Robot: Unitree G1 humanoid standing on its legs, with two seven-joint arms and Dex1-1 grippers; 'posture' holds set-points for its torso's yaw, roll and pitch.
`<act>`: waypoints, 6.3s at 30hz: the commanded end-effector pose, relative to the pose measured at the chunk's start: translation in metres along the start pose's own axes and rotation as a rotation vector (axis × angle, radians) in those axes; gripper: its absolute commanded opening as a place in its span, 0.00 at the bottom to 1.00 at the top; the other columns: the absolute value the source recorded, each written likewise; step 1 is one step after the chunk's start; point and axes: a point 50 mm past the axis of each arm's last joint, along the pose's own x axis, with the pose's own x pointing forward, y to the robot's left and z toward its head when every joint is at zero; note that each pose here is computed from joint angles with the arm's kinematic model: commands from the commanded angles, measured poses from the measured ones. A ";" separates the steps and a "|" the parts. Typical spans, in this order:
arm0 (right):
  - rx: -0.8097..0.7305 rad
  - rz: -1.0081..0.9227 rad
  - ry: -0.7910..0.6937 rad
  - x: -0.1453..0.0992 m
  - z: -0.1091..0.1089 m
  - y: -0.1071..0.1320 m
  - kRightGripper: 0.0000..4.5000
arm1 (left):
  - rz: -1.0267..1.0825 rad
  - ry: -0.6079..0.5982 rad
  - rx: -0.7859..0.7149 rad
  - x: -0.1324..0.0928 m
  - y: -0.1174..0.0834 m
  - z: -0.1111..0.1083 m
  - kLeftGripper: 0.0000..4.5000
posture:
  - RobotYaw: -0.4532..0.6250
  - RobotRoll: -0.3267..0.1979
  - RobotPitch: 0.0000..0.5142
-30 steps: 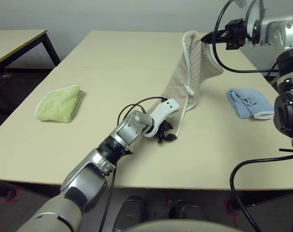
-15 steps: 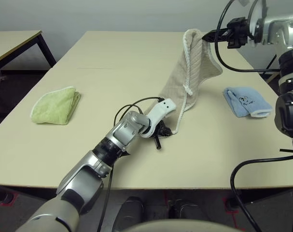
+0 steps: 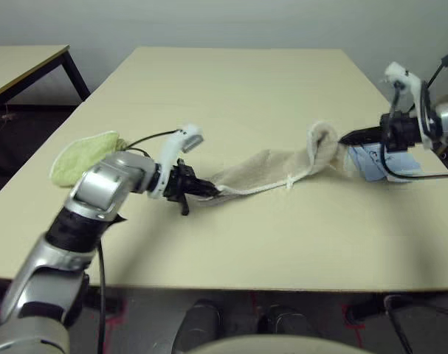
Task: Fold the towel and set it aside.
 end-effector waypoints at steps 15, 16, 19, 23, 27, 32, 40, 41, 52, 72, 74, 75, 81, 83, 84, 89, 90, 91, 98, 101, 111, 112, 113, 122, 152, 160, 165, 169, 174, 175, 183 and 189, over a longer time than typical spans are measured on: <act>-0.301 -0.733 -0.607 -0.026 0.081 -0.068 0.00 | 0.857 -0.580 0.502 -0.101 0.085 0.112 0.01 | 0.49 0.62 0.03; -0.298 -0.726 -0.659 -0.031 0.083 -0.067 0.00 | 0.856 -0.590 0.544 -0.104 0.083 0.113 0.01 | 0.49 0.62 0.03; -0.266 -0.630 -0.715 -0.035 0.072 -0.063 0.00 | 0.793 -0.565 0.571 -0.104 0.082 0.102 0.01 | 0.49 0.62 0.04; -0.197 -0.477 -0.606 -0.011 0.022 -0.056 0.00 | 0.628 -0.432 0.499 -0.084 0.083 0.061 0.01 | 0.48 0.62 0.05; -0.045 -0.393 -0.545 0.017 -0.032 -0.043 0.00 | 0.526 -0.342 0.366 -0.063 0.079 0.015 0.01 | 0.48 0.62 0.06; 0.062 -0.291 -0.462 0.045 -0.085 -0.014 0.00 | 0.404 -0.205 0.192 -0.044 0.063 -0.041 0.01 | 0.49 0.62 0.07; 0.121 -0.160 -0.333 0.034 -0.127 0.015 0.00 | 0.295 -0.033 -0.031 -0.055 0.034 -0.080 0.01 | 0.49 0.62 0.07; 0.127 -0.130 -0.278 0.030 -0.135 0.019 0.00 | 0.263 0.009 -0.063 -0.059 0.028 -0.086 0.01 | 0.49 0.62 0.07; 0.160 -0.048 -0.144 0.004 -0.154 0.030 0.00 | 0.177 0.136 -0.189 -0.082 0.006 -0.100 0.01 | 0.49 0.62 0.05; 0.156 0.143 -0.246 0.030 -0.107 0.036 0.53 | 0.193 0.030 -0.108 -0.066 0.027 -0.080 0.00 | 0.49 0.62 0.01; 0.163 0.165 -0.238 0.031 -0.105 0.037 0.70 | 0.194 0.031 -0.110 -0.066 0.027 -0.081 0.00 | 0.49 0.62 0.01; 0.158 0.170 -0.228 0.034 -0.105 0.037 0.77 | 0.194 0.031 -0.113 -0.066 0.027 -0.082 0.00 | 0.49 0.62 0.01; 0.154 0.177 -0.160 0.049 -0.112 0.034 1.00 | 0.187 0.029 -0.124 -0.064 0.026 -0.085 0.00 | 0.50 0.62 0.01; 0.161 0.178 -0.156 0.052 -0.114 0.033 1.00 | 0.186 0.028 -0.126 -0.064 0.025 -0.086 0.00 | 0.51 0.62 0.01; 0.168 0.179 -0.152 0.053 -0.115 0.032 1.00 | 0.187 0.027 -0.127 -0.064 0.025 -0.086 0.00 | 0.51 0.62 0.01; 0.181 0.173 -0.147 0.058 -0.117 0.029 1.00 | 0.189 0.021 -0.134 -0.064 0.024 -0.087 0.00 | 0.52 0.62 0.02; 0.182 0.173 -0.147 0.059 -0.116 0.029 1.00 | 0.190 0.020 -0.136 -0.064 0.023 -0.088 0.00 | 0.52 0.62 0.02; 0.182 0.173 -0.147 0.061 -0.116 0.028 1.00 | 0.190 0.019 -0.139 -0.063 0.023 -0.089 0.00 | 0.52 0.62 0.02; 0.184 0.182 -0.124 0.070 -0.116 0.028 1.00 | 0.196 0.008 -0.148 -0.061 0.022 -0.090 0.00 | 0.52 0.62 0.03; 0.202 0.193 -0.113 0.071 -0.117 0.029 0.91 | 0.197 0.007 -0.152 -0.061 0.021 -0.092 0.00 | 0.53 0.62 0.04; 0.220 0.221 -0.091 0.064 -0.113 0.031 0.10 | 0.206 0.003 -0.158 -0.063 0.020 -0.092 0.00 | 0.54 0.62 0.05; 0.218 0.223 -0.089 0.061 -0.113 0.032 0.02 | 0.208 0.002 -0.156 -0.064 0.020 -0.091 0.00 | 0.54 0.62 0.05; 0.217 0.225 -0.088 0.060 -0.112 0.032 0.01 | 0.210 0.001 -0.155 -0.064 0.020 -0.091 0.00 | 0.54 0.62 0.05; 0.248 0.252 -0.188 0.028 -0.087 0.040 0.01 | 0.201 -0.021 -0.167 -0.073 0.008 -0.082 0.00 | 0.54 0.62 0.07; 0.179 -0.099 -0.301 0.029 -0.090 -0.019 0.01 | 0.322 -0.058 -0.046 -0.060 0.054 -0.051 0.00 | 0.53 0.62 0.07; 0.121 -0.181 -0.315 0.042 -0.089 -0.030 0.01 | 0.355 -0.067 -0.039 -0.050 0.071 -0.050 0.00 | 0.52 0.62 0.08; 0.064 -0.253 -0.303 0.046 -0.089 -0.035 0.05 | 0.435 -0.072 -0.025 -0.049 0.079 -0.051 0.16 | 0.52 0.62 0.08; 0.032 -0.338 -0.361 0.042 -0.082 -0.042 0.32 | 0.524 -0.135 -0.014 -0.055 0.086 -0.045 0.46 | 0.52 0.62 0.08; 0.033 -0.380 -0.415 0.030 -0.076 -0.047 0.73 | 0.567 -0.163 -0.005 -0.067 0.085 -0.040 0.85 | 0.52 0.62 0.08; 0.030 -0.394 -0.430 0.027 -0.074 -0.047 0.81 | 0.570 -0.166 0.006 -0.070 0.084 -0.039 0.93 | 0.52 0.62 0.08; -0.008 -0.373 -0.626 0.031 -0.045 -0.029 0.99 | 0.607 -0.336 0.137 -0.054 0.060 -0.012 1.00 | 0.51 0.62 0.09; 0.017 -0.464 -0.737 0.057 -0.038 0.001 0.99 | 0.743 -0.491 0.105 -0.021 0.041 -0.018 1.00 | 0.52 0.62 0.11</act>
